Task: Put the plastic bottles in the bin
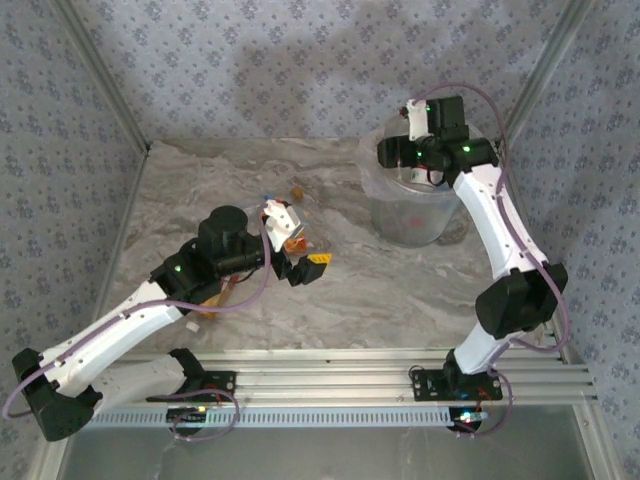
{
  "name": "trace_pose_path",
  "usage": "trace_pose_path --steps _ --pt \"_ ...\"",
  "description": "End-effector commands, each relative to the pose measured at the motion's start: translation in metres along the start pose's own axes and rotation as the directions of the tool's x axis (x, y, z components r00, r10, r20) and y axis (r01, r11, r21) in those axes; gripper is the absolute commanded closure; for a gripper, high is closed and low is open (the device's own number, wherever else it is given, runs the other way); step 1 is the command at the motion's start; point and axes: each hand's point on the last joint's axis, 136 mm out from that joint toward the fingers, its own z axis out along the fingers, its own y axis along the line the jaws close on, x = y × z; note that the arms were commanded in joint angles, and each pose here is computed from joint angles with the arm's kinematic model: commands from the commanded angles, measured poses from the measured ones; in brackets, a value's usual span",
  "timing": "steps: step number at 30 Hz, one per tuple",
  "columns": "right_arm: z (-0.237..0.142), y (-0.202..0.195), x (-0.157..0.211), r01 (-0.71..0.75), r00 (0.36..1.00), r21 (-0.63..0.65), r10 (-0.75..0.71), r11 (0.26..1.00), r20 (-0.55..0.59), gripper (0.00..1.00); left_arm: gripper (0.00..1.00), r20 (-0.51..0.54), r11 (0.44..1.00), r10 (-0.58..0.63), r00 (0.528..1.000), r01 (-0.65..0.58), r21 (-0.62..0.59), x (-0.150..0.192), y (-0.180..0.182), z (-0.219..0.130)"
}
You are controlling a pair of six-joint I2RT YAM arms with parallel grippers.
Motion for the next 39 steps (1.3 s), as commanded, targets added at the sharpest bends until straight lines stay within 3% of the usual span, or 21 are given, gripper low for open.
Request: trace_pose_path --steps 1,8,19,23,26,30,39 --pt "-0.031 0.011 -0.017 -0.077 0.992 -0.088 0.085 0.993 0.09 0.18 0.0 0.017 0.999 0.032 0.999 -0.032 -0.007 -0.006 -0.001 -0.008" --pt "-0.078 0.027 -0.022 -0.088 0.973 -0.135 0.114 0.987 0.201 0.17 0.0 -0.013 0.995 0.089 0.996 -0.09 -0.051 -0.002 0.005 -0.014" --pt "-0.123 0.094 0.026 -0.179 0.966 -0.242 0.217 0.953 0.14 0.16 0.0 -0.122 0.973 0.206 0.971 -0.216 -0.079 0.009 0.012 -0.026" --pt "-0.124 0.13 0.042 -0.132 0.979 -0.361 0.18 0.923 0.101 0.14 0.0 -0.182 0.966 0.228 0.957 -0.246 -0.082 0.014 0.013 -0.037" --pt "-0.118 0.152 0.056 -0.096 0.991 -0.405 0.126 0.909 0.048 0.13 0.0 -0.176 0.961 0.232 0.957 -0.253 -0.112 0.013 0.014 -0.05" --pt "-0.094 0.179 0.075 -0.166 0.985 -0.424 0.166 0.89 -0.036 0.13 0.0 -0.187 0.952 0.23 0.955 -0.261 -0.161 0.018 0.018 -0.067" --pt "-0.015 0.229 0.125 -0.401 0.911 -0.291 0.345 0.868 -0.227 0.11 0.01 -0.123 0.935 0.222 0.967 -0.247 -0.255 0.023 0.024 -0.09"
